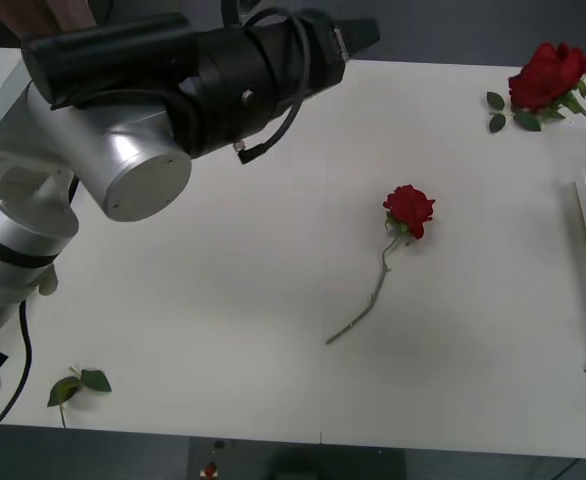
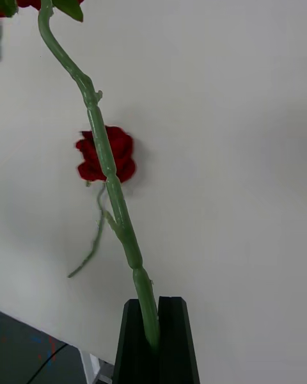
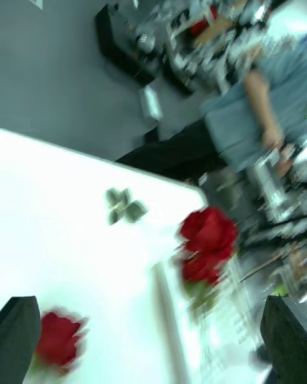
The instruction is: Put the red flowers into the right box and the blue flowers into the left box
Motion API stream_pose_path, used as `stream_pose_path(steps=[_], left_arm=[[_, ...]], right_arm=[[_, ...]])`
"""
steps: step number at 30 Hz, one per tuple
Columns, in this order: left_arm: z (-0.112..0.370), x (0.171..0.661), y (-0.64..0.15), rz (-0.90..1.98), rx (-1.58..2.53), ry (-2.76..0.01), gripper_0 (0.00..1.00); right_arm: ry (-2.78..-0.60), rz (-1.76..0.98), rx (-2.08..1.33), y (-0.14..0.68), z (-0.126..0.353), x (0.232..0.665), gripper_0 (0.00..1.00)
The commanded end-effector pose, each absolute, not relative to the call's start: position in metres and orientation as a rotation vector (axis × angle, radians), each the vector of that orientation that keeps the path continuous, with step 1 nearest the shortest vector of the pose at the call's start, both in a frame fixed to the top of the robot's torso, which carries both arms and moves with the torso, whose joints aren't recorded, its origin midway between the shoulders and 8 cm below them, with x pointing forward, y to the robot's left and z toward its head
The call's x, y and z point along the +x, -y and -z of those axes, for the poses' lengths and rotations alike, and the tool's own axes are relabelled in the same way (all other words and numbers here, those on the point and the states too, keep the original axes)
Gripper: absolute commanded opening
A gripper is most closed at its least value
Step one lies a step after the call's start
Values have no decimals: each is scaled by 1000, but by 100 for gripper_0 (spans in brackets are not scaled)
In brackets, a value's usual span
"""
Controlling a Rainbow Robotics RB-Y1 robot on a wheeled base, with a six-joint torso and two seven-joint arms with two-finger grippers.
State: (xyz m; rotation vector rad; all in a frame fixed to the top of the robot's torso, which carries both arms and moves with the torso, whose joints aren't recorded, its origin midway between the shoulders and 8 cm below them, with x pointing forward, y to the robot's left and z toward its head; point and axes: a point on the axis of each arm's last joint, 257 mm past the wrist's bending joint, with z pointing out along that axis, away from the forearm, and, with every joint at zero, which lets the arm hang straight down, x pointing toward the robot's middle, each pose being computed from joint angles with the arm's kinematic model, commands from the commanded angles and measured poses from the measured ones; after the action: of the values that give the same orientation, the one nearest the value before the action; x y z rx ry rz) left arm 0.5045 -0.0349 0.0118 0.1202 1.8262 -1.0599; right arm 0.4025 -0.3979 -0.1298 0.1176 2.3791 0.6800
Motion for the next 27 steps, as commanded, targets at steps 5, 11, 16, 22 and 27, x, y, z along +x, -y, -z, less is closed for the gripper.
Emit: stream_pose_path(steps=[5, 11, 16, 22, 27], left_arm=[[23, 464, -36, 850, 336, -1922, 100], [45, 444, -80, 764, 466, -1938, 100], [62, 433, -118, 671, 604, -1901, 100], [61, 415, -141, 692, 705, -1829, 100], [60, 410, -159, 601, 835, -1783, 100]], right_arm=[[-2416, -399, 330, 473, 137, 391, 0], [-2440, -167, 448, 526, 142, 379, 0], [-2454, 23, 548, 566, 149, 365, 0], [-2436, 200, 641, 602, 152, 352, 0], [-2401, 276, 654, 618, 164, 361, 0]])
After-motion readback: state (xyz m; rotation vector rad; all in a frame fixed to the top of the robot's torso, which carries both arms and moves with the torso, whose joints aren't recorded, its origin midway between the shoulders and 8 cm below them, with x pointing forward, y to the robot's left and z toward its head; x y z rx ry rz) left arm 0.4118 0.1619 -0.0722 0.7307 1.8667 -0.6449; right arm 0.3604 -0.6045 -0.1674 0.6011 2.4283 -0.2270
